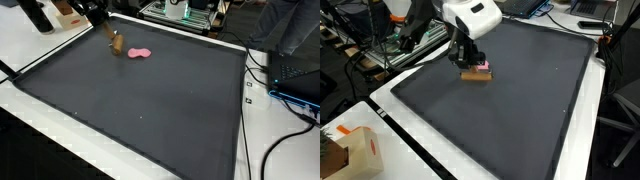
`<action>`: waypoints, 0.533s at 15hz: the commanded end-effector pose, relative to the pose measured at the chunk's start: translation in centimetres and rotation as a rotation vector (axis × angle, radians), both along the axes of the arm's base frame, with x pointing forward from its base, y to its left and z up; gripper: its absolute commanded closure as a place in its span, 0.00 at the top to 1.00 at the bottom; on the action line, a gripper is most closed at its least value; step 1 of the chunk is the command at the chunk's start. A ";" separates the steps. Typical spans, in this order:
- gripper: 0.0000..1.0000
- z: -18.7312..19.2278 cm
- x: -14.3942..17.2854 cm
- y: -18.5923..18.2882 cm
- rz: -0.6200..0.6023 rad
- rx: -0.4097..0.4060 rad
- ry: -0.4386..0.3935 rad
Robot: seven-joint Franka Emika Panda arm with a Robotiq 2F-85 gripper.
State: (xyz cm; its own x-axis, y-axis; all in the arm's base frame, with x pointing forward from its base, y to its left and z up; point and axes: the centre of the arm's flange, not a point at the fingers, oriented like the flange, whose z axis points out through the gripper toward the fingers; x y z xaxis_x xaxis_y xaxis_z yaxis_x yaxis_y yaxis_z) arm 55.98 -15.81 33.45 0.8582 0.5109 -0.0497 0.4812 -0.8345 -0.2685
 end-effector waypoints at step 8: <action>0.24 -1.4 0.3 -2.0 -0.005 0.103 0.025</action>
